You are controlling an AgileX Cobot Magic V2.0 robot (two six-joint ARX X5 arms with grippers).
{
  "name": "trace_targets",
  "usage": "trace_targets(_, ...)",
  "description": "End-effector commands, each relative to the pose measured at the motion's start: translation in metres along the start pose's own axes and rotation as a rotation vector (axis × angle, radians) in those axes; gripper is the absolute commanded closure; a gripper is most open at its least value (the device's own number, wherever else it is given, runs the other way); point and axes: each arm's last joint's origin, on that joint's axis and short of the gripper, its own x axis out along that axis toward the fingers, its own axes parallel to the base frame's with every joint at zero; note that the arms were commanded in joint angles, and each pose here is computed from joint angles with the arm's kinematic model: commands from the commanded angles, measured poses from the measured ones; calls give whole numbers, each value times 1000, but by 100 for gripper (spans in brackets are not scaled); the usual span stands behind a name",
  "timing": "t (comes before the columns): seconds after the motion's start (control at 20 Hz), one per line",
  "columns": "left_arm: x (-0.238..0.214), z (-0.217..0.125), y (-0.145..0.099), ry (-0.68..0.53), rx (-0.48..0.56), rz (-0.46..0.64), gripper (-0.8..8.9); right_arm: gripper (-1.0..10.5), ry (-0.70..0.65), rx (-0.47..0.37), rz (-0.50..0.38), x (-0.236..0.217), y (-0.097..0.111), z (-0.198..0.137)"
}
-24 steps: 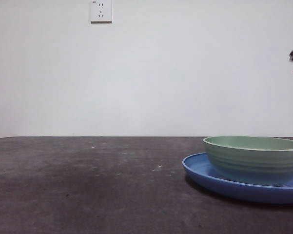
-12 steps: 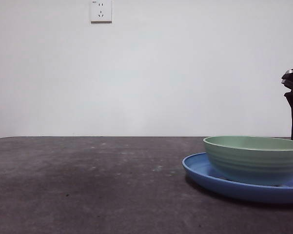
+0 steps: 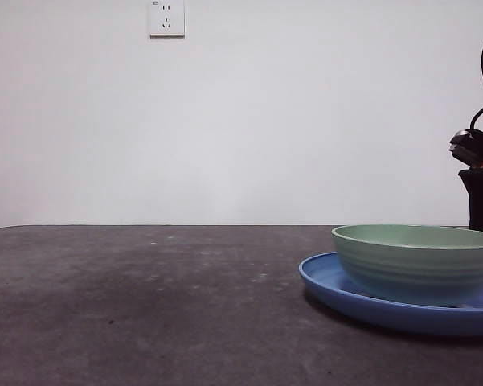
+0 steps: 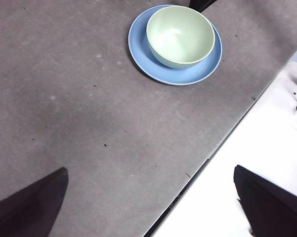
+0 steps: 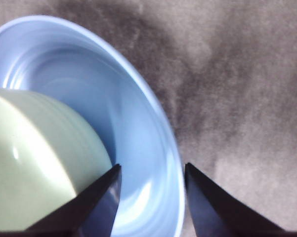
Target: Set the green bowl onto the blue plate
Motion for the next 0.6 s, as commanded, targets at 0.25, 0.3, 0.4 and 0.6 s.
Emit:
trace_targets(0.25, -1, 3, -1, -11, 12, -4, 156, 927, 49, 16, -49, 11, -7, 4)
trace_targets(0.3, -1, 3, -1, -11, 11, -5, 156, 940, 51, 24, -79, 11, -7, 4)
trace_targets(0.4, -1, 3, -1, -11, 11, -4, 157, 940, 53, 33, -105, 11, -8, 4)
trace_targets(0.6, -1, 3, -1, -12, 12, -4, 157, 939, 51, 39, -94, 10, -8, 4)
